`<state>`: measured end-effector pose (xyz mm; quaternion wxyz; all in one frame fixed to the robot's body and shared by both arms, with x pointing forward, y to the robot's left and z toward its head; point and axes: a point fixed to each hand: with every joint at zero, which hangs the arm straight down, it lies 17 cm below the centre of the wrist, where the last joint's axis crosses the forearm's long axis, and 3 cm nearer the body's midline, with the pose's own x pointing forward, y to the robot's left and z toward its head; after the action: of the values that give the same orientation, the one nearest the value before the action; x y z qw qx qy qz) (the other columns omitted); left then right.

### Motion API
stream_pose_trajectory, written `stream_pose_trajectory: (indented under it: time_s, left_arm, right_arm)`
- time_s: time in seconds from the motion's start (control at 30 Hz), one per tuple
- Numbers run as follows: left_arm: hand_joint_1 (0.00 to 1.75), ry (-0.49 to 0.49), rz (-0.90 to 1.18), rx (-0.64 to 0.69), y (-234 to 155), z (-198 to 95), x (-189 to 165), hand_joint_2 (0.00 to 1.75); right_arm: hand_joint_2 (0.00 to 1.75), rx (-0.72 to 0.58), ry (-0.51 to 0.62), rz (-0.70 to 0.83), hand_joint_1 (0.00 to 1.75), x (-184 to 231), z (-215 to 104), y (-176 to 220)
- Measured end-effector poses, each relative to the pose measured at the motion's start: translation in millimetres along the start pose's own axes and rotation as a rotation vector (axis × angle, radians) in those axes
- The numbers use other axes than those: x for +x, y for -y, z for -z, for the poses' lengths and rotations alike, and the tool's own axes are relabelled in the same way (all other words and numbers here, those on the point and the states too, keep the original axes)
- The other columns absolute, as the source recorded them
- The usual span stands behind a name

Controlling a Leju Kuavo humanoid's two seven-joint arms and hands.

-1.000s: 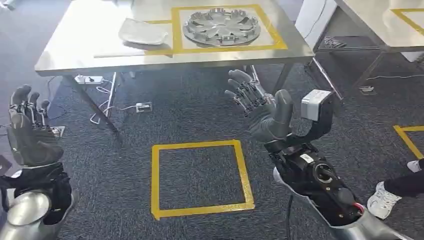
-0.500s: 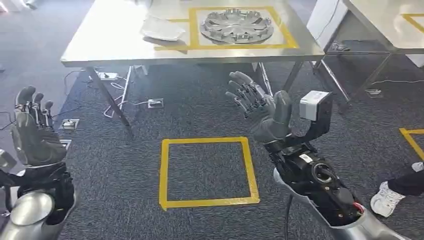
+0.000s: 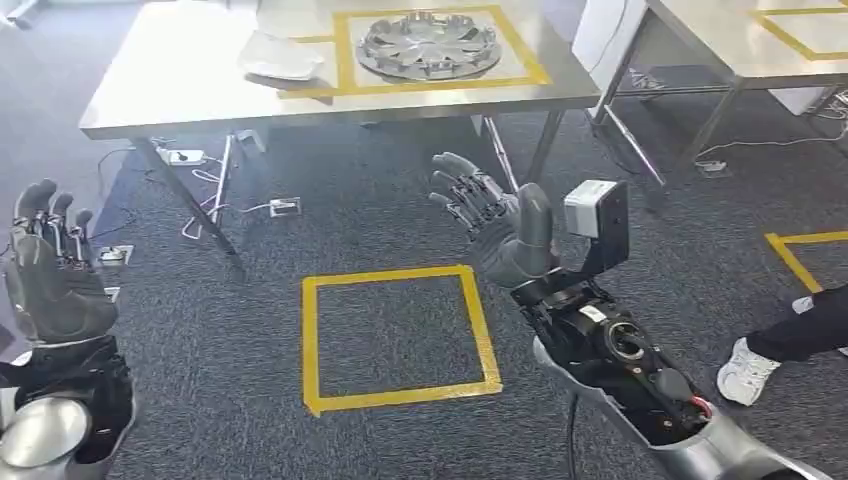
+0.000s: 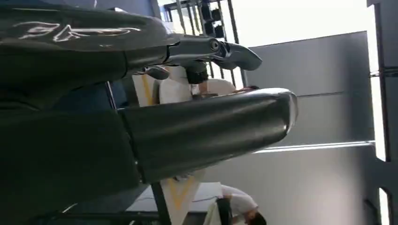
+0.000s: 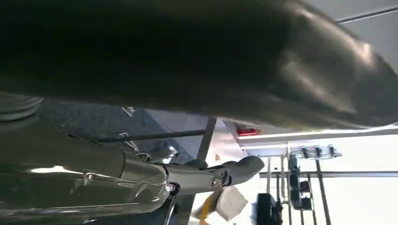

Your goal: Take the parts from the cabinet and place them on the table.

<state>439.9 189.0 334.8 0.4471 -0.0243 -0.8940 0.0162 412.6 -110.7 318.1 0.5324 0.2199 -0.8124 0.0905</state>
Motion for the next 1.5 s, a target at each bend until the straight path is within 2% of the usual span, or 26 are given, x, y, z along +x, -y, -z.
stream_pose_trajectory:
  time_s: [0.4,1.5]
  left_arm:
    - [0.00,0.010,0.001,-0.007,2.1,-3.6,1.0,0.00]
    - [0.00,0.014,0.016,0.008,0.1,-10.7,1.2,0.00]
  right_arm:
    - [0.00,0.010,-0.021,0.003,0.00,-14.3,-2.2,-2.4]
    - [0.00,0.038,-0.026,0.023,0.00,-20.8,-3.4,-9.1]
